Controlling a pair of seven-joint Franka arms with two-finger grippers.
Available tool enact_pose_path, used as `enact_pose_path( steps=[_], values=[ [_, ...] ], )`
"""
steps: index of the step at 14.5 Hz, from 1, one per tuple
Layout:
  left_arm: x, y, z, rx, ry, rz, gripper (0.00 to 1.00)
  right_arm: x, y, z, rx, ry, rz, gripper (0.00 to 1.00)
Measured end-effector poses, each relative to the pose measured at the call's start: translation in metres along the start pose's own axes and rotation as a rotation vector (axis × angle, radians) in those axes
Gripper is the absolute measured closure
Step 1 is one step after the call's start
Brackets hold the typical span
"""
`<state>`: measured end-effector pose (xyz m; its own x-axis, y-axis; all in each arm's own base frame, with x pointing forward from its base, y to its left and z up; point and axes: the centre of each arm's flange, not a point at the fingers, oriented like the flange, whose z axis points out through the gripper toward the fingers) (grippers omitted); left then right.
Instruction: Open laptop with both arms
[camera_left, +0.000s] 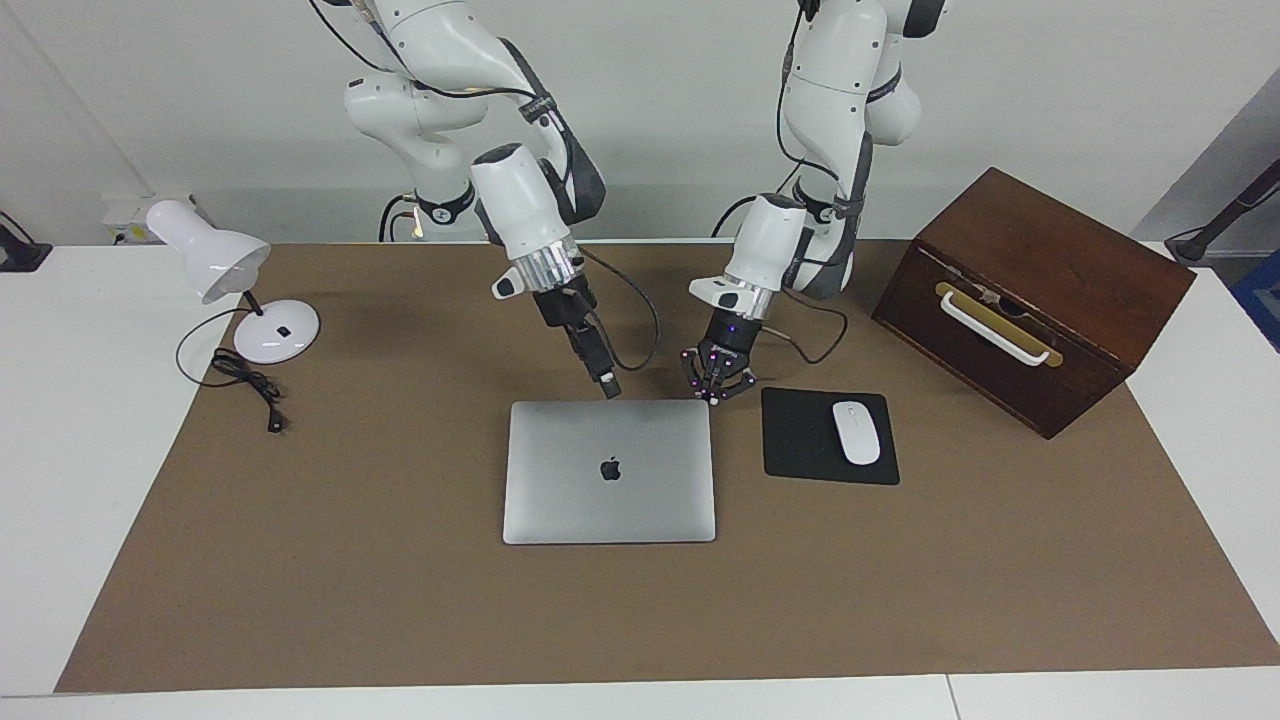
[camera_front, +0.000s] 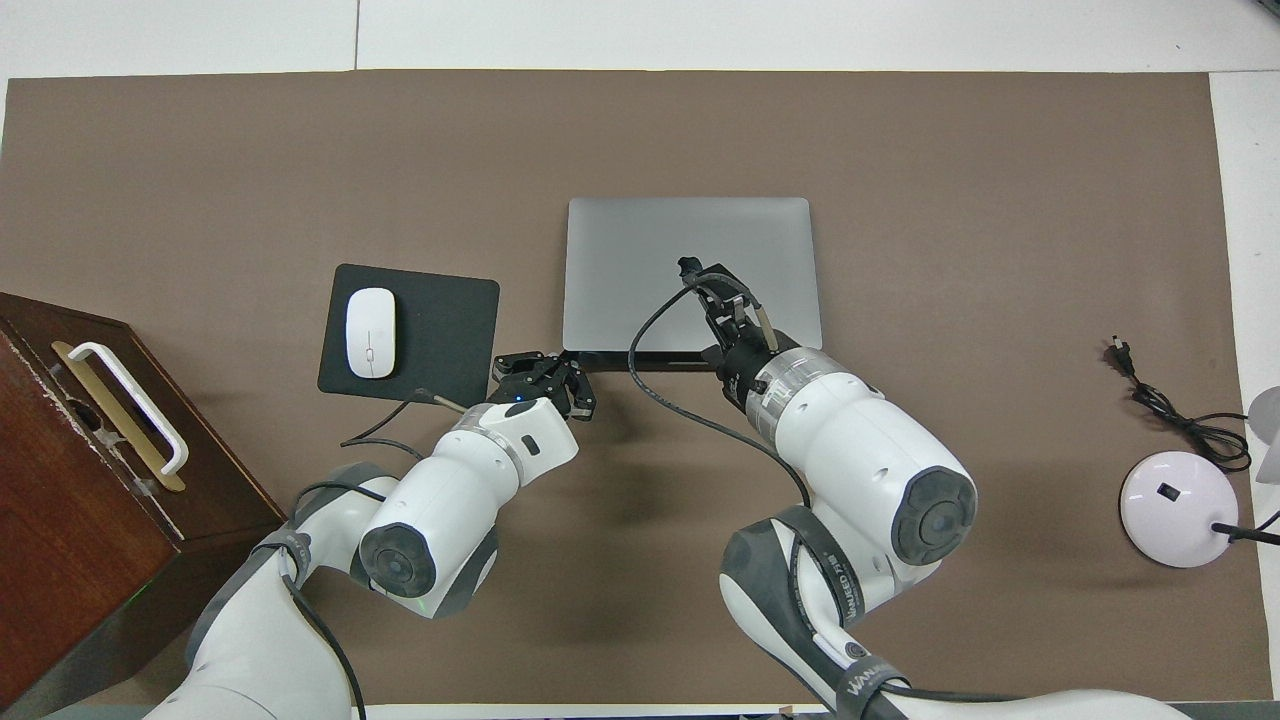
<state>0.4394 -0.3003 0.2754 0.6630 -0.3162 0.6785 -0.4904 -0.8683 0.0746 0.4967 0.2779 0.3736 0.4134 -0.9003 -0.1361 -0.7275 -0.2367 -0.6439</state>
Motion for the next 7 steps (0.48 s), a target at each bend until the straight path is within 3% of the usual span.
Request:
enact_pose_path(
  steps=[7],
  values=[
    [0.002,0.000,0.010,0.000,-0.002,0.000,0.99,-0.003,0.021,0.012,-0.044,-0.004,0.031,0.00]
  ],
)
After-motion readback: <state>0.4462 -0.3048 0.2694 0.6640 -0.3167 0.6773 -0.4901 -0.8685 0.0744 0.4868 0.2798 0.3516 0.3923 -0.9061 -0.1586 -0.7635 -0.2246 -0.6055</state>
